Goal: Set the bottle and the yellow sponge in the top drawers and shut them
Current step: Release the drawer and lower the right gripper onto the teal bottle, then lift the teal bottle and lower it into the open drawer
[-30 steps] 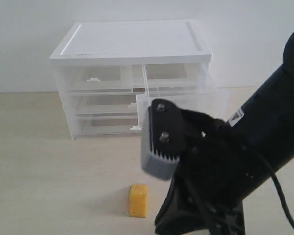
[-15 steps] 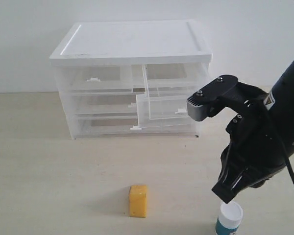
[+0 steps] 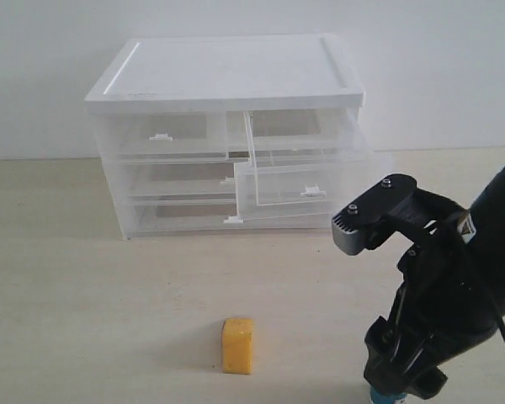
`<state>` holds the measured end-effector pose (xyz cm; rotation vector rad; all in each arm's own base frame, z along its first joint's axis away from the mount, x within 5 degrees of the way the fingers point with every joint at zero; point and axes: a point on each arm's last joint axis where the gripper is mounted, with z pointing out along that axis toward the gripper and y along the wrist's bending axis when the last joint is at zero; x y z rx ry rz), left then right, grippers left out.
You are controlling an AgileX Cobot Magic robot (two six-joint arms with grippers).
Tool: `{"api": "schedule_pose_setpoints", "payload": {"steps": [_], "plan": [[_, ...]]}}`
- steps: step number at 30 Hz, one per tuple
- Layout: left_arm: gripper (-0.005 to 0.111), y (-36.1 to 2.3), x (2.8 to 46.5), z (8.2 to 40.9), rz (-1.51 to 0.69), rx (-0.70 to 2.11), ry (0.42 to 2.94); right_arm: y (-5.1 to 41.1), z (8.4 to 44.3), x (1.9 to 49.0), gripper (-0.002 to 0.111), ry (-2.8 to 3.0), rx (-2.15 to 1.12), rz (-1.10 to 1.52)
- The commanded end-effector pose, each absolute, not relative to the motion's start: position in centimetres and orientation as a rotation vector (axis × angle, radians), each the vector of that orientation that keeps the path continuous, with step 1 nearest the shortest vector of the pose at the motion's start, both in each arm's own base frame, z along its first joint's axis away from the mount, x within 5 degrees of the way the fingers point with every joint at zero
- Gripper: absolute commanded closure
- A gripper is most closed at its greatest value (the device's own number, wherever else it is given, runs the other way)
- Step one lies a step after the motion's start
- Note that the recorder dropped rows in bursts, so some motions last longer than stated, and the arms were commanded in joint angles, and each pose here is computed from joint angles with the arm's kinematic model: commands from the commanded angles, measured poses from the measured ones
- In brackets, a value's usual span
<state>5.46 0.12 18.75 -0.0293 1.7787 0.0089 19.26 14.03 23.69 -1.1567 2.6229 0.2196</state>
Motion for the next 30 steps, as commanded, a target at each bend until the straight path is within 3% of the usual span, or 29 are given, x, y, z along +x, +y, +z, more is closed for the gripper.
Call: {"api": "schedule_pose_setpoints", "payload": {"steps": [1, 11, 19, 23, 27, 30], "plan": [[0.103, 0.1, 5.4, 18.6, 0.014, -0.032, 1.779, 13.8, 22.9, 19.2, 0.031, 2.59, -1.157, 0.208], [0.103, 0.1, 5.4, 18.6, 0.014, -0.032, 1.779, 14.6, 18.3, 20.5, 0.032, 2.728, -1.185, 0.173], [0.103, 0.1, 5.4, 18.6, 0.014, -0.032, 1.779, 14.7, 17.6, 20.7, 0.047, 2.761, -1.193, 0.166], [0.103, 0.1, 5.4, 18.6, 0.014, -0.032, 1.779, 14.7, 17.6, 20.7, 0.066, 2.762, -1.196, 0.164], [0.103, 0.1, 5.4, 18.6, 0.014, -0.032, 1.779, 14.7, 17.6, 20.6, 0.106, 2.763, -1.221, 0.158], [0.103, 0.1, 5.4, 18.6, 0.014, -0.032, 1.779, 14.6, 17.6, 20.6, 0.108, 2.766, -1.225, 0.155]]}}
